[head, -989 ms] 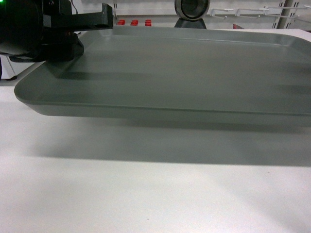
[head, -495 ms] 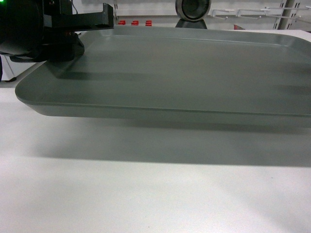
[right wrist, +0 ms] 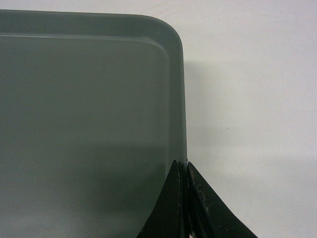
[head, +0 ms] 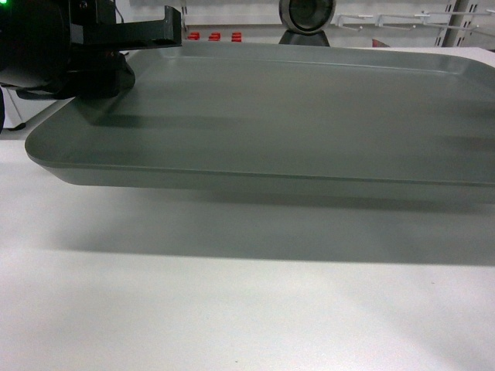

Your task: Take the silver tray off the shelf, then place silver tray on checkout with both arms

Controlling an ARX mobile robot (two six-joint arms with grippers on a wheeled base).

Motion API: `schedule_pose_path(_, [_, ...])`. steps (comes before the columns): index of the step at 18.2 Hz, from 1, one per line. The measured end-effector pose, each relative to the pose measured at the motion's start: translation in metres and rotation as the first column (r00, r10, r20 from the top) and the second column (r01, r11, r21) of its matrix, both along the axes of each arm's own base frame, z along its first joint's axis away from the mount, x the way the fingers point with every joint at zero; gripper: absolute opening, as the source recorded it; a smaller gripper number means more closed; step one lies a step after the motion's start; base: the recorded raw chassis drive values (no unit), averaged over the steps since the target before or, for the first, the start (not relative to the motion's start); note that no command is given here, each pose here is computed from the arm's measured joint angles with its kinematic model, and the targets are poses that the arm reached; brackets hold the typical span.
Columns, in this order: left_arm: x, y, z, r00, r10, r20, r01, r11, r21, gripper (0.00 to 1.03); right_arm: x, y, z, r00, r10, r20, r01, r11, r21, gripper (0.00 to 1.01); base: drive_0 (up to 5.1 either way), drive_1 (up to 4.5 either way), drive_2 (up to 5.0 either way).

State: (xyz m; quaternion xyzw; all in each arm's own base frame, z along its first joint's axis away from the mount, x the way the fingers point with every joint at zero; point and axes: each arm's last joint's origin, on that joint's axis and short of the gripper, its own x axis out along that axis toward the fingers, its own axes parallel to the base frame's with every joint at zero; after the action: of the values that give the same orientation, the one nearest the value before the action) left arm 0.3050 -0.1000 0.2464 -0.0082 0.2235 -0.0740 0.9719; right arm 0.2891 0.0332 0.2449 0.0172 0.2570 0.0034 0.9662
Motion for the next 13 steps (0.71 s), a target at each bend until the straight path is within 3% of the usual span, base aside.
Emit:
schedule_pose_path(4, [0.000,0.000,0.000,1.000,0.000,0.000,0.000,1.0000,0.000,0.03,0.001,0.000,0.001,1.000,0.003,0.019,-0.003,1.0000,0.001,0.02,0.0,0.00,0.0])
schedule_pose_path(5, [0.000,0.000,0.001,1.000,0.010,0.006,-0.010,0.9999,-0.003,0.03,0.001,0.000,-0.003,0.988,0.012,0.155,-0.014,0.9998,0.014,0.02,0.0,0.00,0.0])
schedule_pose_path(6, [0.001,0.000,0.001,1.000,0.011,0.008,-0.011,0.9999,-0.004,0.03,0.000,0.000,-0.006,0.981,0.015,0.192,-0.018,0.9997,0.017,0.02,0.0,0.00,0.0])
schedule_pose_path(7, [0.001,-0.002,0.002,0.998,0.042,0.039,-0.042,0.9991,0.001,0.03,0.001,0.001,-0.008,0.978,0.019,0.210,-0.024,0.9995,0.020,0.02,0.0,0.00,0.0])
schedule_pose_path(8, [0.003,-0.007,0.002,0.992,0.096,0.088,-0.098,0.9951,0.015,0.03,0.003,0.001,-0.008,0.975,0.020,0.223,-0.025,0.9995,0.021,0.02,0.0,0.00,0.0])
schedule_pose_path(9, [0.006,-0.012,0.003,0.975,0.180,0.134,-0.186,0.9818,0.038,0.03,0.005,0.001,-0.009,0.974,0.019,0.225,-0.024,0.9995,0.019,0.02,0.0,0.00,0.0])
schedule_pose_path(10, [0.009,-0.018,0.003,0.965,0.217,0.146,-0.228,0.9716,0.062,0.03,0.006,0.000,-0.011,0.977,0.019,0.214,-0.024,0.9995,0.020,0.02,0.0,0.00,0.0])
schedule_pose_path(11, [0.015,-0.023,-0.003,0.963,0.236,0.128,-0.249,0.9638,0.095,0.03,0.009,-0.004,-0.016,0.980,0.018,0.196,-0.023,0.9995,0.023,0.02,0.0,0.00,0.0])
schedule_pose_path(12, [0.036,-0.035,-0.018,0.973,0.212,0.091,-0.223,0.9670,0.124,0.03,0.023,-0.011,-0.025,0.986,0.002,0.166,-0.003,1.0000,0.009,0.02,0.0,0.00,0.0])
schedule_pose_path(13, [0.052,-0.042,-0.023,0.974,0.216,0.073,-0.224,0.9647,0.137,0.03,0.045,-0.014,-0.026,0.985,0.008,0.173,-0.003,0.9995,-0.032,0.02,0.0,0.00,0.0])
